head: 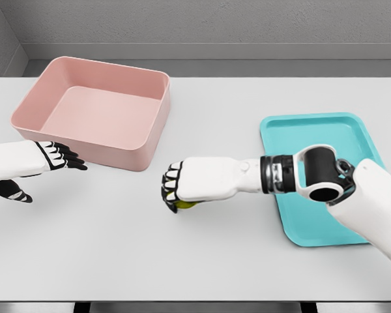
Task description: Put the tennis from the blue tray into the pink basket with both arms
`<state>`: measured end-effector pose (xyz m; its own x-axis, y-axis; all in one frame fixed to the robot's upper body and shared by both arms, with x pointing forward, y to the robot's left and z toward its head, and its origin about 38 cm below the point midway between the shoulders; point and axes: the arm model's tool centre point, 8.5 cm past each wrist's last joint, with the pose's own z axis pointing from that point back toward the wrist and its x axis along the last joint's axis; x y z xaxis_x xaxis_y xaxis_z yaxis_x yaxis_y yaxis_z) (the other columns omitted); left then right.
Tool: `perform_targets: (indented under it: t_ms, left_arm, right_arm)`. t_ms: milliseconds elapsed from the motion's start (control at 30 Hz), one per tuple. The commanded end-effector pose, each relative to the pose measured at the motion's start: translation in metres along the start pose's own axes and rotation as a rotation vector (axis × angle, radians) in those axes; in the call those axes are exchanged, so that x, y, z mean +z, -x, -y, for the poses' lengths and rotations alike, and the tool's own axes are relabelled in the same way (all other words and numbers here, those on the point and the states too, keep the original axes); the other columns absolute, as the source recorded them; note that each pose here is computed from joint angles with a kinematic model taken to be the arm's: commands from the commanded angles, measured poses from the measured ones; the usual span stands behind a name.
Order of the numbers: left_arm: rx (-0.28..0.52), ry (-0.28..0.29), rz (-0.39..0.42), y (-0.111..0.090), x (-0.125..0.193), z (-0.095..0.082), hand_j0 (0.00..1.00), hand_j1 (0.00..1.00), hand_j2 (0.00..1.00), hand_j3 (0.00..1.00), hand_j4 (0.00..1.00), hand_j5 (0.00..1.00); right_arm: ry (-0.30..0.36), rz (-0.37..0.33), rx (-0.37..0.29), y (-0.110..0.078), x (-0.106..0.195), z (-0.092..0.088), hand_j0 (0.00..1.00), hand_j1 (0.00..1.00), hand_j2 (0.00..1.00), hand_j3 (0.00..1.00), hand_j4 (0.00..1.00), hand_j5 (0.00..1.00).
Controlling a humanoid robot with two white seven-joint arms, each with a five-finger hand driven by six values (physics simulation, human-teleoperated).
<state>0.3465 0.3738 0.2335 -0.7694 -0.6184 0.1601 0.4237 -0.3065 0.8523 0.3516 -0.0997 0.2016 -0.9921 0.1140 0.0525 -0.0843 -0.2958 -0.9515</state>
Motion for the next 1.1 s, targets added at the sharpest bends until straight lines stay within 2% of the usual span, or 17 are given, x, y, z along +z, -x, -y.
perform_targets:
  t_ms: [0, 67, 333, 500, 633, 667, 700, 733, 1000, 1067]
  left_arm:
    - [0.004, -0.002, -0.001, 0.000, 0.001, 0.000, 1.00, 1.00, 1.00, 1.00, 1.00, 1.00]
    - [0.005, -0.003, 0.000, 0.000, 0.000, 0.000, 1.00, 1.00, 1.00, 1.00, 1.00, 1.00]
    - [0.004, -0.004, -0.001, 0.000, 0.000, -0.001, 1.00, 1.00, 1.00, 1.00, 1.00, 1.00]
    - [0.004, -0.005, 0.001, 0.000, 0.000, -0.001, 1.00, 1.00, 1.00, 1.00, 1.00, 1.00]
    - [0.006, -0.005, 0.002, 0.000, 0.000, -0.001, 1.00, 1.00, 1.00, 1.00, 1.00, 1.00]
    - [0.007, -0.004, 0.000, 0.000, 0.001, -0.001, 1.00, 1.00, 1.00, 1.00, 1.00, 1.00]
    - [0.007, -0.005, 0.001, 0.000, 0.000, -0.001, 1.00, 1.00, 1.00, 1.00, 1.00, 1.00]
    - [0.006, -0.005, -0.001, 0.000, 0.001, -0.001, 1.00, 1.00, 1.00, 1.00, 1.00, 1.00]
    - [0.006, -0.005, 0.003, -0.001, 0.000, -0.001, 1.00, 1.00, 1.00, 1.00, 1.00, 1.00]
    - [0.004, -0.004, 0.003, -0.001, -0.001, 0.000, 1.00, 1.00, 1.00, 1.00, 1.00, 1.00]
  right_arm:
    - [0.014, 0.023, 0.011, -0.006, -0.018, 0.003, 0.44, 0.44, 0.44, 0.44, 0.44, 0.44]
    - [0.001, 0.029, 0.014, -0.008, -0.025, -0.001, 0.44, 0.44, 0.44, 0.44, 0.44, 0.44]
    - [-0.084, -0.029, -0.063, 0.022, -0.050, -0.033, 0.44, 0.44, 0.44, 0.44, 0.44, 0.44]
    - [-0.108, -0.029, -0.076, 0.021, -0.052, -0.043, 0.45, 0.45, 0.45, 0.45, 0.45, 0.45]
    - [-0.110, -0.027, -0.075, 0.021, -0.053, -0.043, 0.46, 0.46, 0.46, 0.46, 0.46, 0.46]
    - [-0.109, -0.027, -0.077, 0.021, -0.052, -0.044, 0.52, 0.52, 0.52, 0.52, 0.52, 0.52]
    - [-0.109, -0.030, -0.077, 0.021, -0.052, -0.044, 0.68, 0.68, 0.68, 0.68, 0.68, 0.68]
    - [-0.103, -0.037, -0.078, 0.023, -0.049, -0.042, 0.98, 0.98, 0.98, 0.98, 0.98, 0.98]
    - [-0.099, -0.049, -0.078, 0.026, -0.045, -0.041, 0.99, 0.99, 0.99, 0.99, 0.99, 0.99]
    - [-0.074, -0.099, -0.073, 0.039, -0.027, -0.033, 1.00, 1.00, 1.00, 1.00, 1.00, 1.00]
